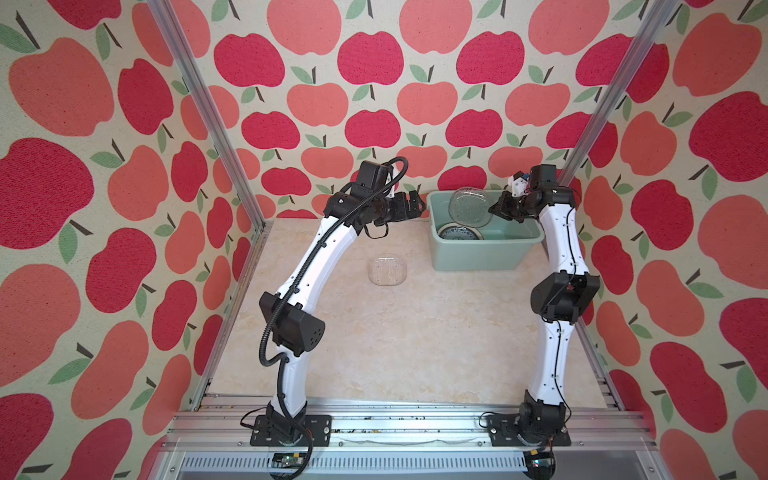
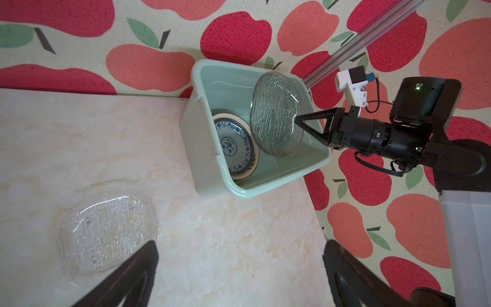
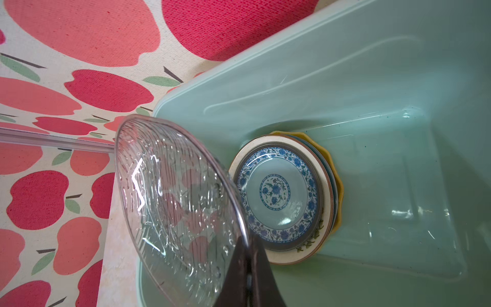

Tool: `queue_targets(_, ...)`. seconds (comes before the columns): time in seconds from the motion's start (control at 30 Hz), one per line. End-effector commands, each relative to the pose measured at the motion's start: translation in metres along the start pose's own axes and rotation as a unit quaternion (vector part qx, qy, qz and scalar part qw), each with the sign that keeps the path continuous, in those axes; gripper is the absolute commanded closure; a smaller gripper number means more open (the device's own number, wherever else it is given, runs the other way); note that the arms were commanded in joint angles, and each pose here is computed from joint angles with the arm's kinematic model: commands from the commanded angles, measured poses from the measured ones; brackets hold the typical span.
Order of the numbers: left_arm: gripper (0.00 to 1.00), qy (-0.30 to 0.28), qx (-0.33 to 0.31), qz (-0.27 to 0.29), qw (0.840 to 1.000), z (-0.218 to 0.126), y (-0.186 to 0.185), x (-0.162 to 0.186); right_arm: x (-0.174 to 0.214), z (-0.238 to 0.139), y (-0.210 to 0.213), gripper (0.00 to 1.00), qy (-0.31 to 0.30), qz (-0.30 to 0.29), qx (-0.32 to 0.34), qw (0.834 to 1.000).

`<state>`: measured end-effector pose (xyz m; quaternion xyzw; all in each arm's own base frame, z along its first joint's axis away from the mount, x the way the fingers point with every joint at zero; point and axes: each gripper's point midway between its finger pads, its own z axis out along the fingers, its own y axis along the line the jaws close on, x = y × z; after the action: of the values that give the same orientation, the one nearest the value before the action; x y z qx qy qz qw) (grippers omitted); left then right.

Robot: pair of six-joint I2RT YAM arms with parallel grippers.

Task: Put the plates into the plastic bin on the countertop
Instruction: 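Lift the smaller glass plate upright and carry it into the bin with the right gripper, then lower the smaller glass plate onto the stack and open the right gripper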

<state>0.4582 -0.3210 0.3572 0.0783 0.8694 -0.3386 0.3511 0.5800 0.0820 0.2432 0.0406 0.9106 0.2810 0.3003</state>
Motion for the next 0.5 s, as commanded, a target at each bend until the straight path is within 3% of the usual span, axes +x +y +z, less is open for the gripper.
queue_targets(0.0, 0.01, 0.036, -0.018, 0.026, 0.999, 0.005, 0.0, 0.015, -0.006, 0.014, -0.006, 1.0, -0.006, 0.002, -0.014, 1.0)
queue_targets(0.47, 0.01, 0.073, -0.024, 0.032, 0.997, 0.03, -0.003, 0.04, 0.033, 0.088, -0.05, 1.0, 0.052, 0.003, 0.003, 0.999)
